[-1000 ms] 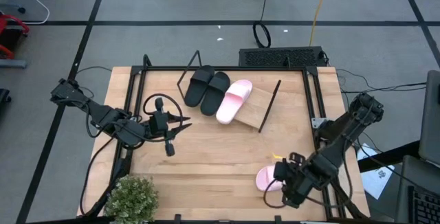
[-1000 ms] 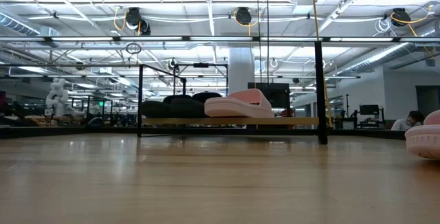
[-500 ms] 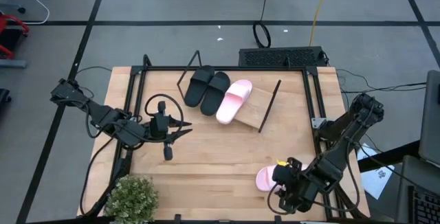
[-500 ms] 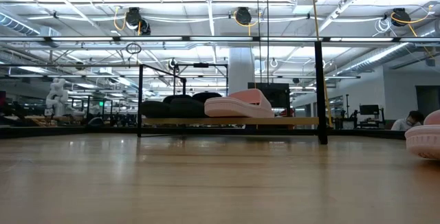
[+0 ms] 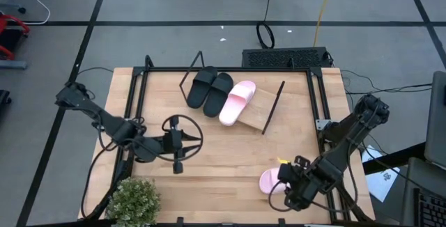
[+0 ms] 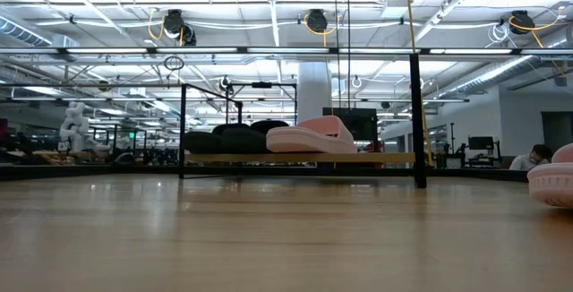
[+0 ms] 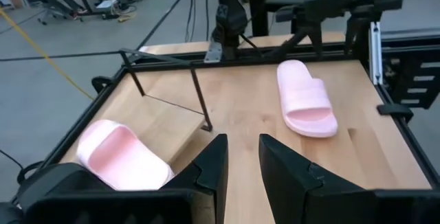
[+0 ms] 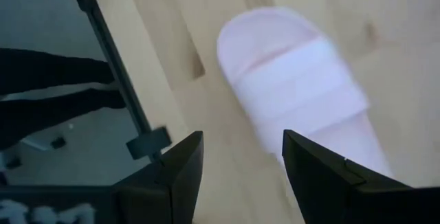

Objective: Pick and place slides into the shelf
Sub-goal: Put the pink slides on the shelf

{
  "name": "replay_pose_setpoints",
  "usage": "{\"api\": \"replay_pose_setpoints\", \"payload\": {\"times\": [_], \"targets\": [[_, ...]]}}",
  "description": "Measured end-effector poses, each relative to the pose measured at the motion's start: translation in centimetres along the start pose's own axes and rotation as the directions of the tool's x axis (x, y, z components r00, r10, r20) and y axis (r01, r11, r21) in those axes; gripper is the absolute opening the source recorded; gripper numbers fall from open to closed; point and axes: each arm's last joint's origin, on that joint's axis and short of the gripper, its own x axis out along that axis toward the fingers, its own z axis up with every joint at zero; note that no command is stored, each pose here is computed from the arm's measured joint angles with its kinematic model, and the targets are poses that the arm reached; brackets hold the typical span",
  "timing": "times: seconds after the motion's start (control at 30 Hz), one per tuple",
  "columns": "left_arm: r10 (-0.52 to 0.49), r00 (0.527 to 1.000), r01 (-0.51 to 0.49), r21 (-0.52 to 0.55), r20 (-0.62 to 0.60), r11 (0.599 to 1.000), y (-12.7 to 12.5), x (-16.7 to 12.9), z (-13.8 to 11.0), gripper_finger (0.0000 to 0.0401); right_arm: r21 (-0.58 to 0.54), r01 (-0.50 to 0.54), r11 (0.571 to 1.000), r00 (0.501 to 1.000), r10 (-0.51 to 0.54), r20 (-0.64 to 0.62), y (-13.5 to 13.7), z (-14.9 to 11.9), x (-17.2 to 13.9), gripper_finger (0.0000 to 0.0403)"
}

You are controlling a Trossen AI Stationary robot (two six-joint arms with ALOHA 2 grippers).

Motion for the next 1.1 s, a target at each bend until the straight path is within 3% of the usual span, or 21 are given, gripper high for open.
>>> {"api": "replay_pose_setpoints", "payload": {"times": [0.43, 0.6, 0.83, 1.0, 1.1], "targets": [[0.008, 1.000, -0.007, -0.009, 0.024, 1.000, -0.4, 0.1, 0.1, 0.0086, 0.215, 0.058, 0.975, 0.998, -0.054, -0.023, -1.8, -2.8, 4.4, 0.0189], [0.006, 1.000, -0.005, -0.015, 0.023, 1.000, -0.4, 0.1, 0.1, 0.0086, 0.219, 0.053, 0.974, 0.998, -0.042, -0.053, -1.7, -3.4, 4.3, 0.0189], [0.007, 1.000, -0.007, 0.003, 0.023, 1.000, -0.4, 0.1, 0.1, 0.0086, 0.121, 0.114, 0.986, 0.980, -0.092, -0.175, -3.0, -4.4, 2.8, 0.0189], [0.010, 1.000, -0.010, 0.009, 0.023, 1.000, -0.4, 0.1, 0.1, 0.0086, -0.074, 0.181, 0.981, 0.966, -0.191, -0.174, -4.3, -4.3, 2.2, 0.0189], [0.010, 1.000, -0.010, 0.009, 0.023, 1.000, -0.4, 0.1, 0.1, 0.0086, -0.221, 0.202, 0.954, 0.963, -0.234, -0.131, -4.7, -3.8, 2.2, 0.0189]]}}
